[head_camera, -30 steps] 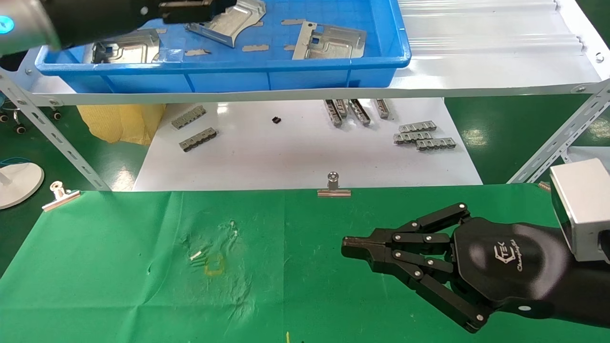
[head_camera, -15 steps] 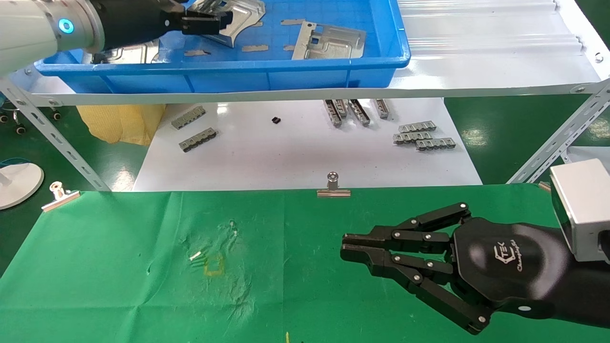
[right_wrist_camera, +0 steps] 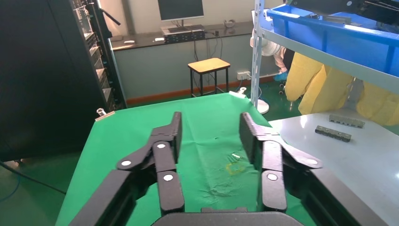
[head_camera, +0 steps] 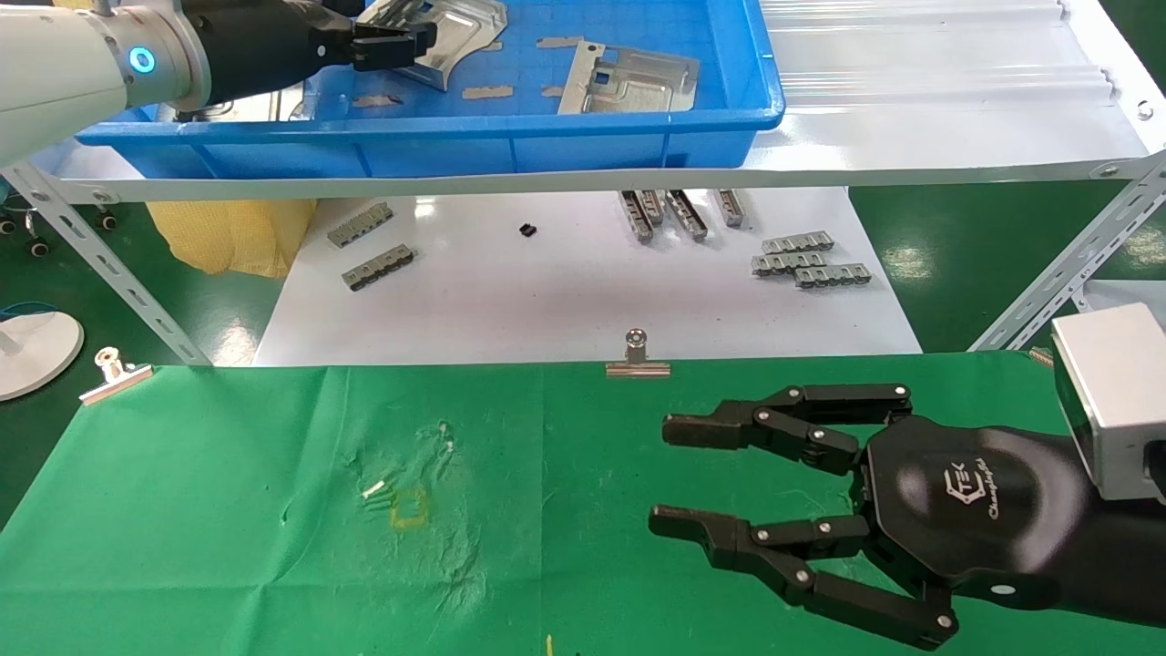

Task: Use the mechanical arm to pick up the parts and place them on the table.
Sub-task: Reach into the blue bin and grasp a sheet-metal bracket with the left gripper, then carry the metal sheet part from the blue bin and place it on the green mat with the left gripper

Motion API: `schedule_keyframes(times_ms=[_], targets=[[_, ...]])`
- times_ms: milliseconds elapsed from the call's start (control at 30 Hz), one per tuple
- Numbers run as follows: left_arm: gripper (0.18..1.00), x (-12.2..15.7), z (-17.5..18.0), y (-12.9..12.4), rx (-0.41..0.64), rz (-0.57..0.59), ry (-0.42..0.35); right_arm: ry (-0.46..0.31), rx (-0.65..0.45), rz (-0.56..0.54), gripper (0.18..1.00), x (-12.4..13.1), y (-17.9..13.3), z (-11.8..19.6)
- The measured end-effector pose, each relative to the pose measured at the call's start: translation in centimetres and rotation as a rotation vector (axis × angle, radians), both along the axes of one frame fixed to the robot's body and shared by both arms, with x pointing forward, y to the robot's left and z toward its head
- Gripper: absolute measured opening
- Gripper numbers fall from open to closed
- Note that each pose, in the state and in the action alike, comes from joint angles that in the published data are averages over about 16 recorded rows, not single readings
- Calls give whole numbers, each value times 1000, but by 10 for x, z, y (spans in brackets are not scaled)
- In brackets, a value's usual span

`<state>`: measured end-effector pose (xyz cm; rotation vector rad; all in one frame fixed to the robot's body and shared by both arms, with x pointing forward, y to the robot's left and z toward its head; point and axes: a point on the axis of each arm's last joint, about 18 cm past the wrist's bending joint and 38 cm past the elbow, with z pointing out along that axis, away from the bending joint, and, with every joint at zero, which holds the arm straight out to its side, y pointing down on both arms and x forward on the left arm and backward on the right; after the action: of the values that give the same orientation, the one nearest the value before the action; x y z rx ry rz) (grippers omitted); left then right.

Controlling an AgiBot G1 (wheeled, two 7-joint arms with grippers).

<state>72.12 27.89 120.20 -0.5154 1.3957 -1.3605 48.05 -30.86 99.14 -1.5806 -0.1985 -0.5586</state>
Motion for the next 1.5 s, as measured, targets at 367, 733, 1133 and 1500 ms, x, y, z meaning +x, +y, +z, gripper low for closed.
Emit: schedule_keyframes(times_ms=[367,733,1133,1500], targets=[[660,4,-4,0,1,13,-4,0,0,0,675,0,0,0],[412,2,-1,0,12,12,-42,0,0,0,892,0,0,0],[285,-18,19,5,36,-58,-124,0,0,0,989,0,0,0],[278,-67,19,3,173,-298,-199,0,0,0,1000,0,0,0]])
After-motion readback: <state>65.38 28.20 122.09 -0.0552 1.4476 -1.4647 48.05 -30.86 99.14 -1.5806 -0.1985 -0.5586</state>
